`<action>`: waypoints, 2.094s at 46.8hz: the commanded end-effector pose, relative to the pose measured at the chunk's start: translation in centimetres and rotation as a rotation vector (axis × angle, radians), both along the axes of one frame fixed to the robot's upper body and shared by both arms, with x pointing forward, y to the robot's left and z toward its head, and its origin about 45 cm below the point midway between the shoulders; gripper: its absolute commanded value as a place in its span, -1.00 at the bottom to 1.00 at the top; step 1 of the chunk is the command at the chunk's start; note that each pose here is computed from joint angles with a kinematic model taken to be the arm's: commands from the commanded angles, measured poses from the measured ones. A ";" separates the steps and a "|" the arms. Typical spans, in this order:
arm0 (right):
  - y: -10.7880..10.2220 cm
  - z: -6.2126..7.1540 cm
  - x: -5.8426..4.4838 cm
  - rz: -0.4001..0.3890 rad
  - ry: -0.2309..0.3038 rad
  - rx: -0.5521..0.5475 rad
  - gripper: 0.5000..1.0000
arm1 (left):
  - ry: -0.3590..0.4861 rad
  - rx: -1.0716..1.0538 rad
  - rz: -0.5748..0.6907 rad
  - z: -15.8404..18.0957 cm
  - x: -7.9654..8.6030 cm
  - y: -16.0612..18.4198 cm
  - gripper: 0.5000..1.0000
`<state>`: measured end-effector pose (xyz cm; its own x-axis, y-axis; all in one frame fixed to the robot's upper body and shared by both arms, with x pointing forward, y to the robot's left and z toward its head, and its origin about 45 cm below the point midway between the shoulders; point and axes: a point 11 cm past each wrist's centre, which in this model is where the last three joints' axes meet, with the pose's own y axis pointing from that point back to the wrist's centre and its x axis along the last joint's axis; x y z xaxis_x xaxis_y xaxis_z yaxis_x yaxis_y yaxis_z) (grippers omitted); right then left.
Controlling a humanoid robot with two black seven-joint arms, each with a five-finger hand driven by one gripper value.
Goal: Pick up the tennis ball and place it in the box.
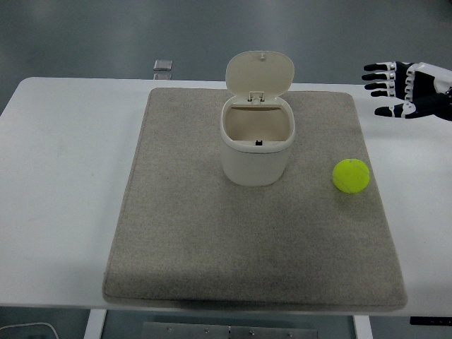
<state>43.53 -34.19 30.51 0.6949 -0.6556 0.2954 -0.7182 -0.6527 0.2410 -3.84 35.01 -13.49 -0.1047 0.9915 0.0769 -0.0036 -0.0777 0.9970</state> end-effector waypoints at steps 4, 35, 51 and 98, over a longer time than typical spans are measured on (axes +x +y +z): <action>1.5 -1.3 -1.1 0.082 -0.032 -0.105 0.65 | 0.000 -0.001 0.000 0.0 0.0 0.0 0.97; 3.5 -6.9 -4.0 0.235 -0.184 -0.455 0.65 | 0.000 -0.001 0.000 0.0 0.0 0.0 0.97; 3.2 -8.1 -4.4 0.248 -0.254 -0.537 0.64 | 0.000 -0.001 0.000 0.0 0.0 0.0 0.97; 3.0 -8.2 -4.6 0.264 -0.271 -0.551 0.30 | 0.000 -0.001 0.000 0.0 0.0 0.0 0.97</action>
<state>38.94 -31.21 22.29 0.6653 -0.1775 0.7252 -0.6336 -0.6480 0.4227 -3.82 34.99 -13.50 -0.1047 0.9916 0.0763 -0.0039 -0.0772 0.9970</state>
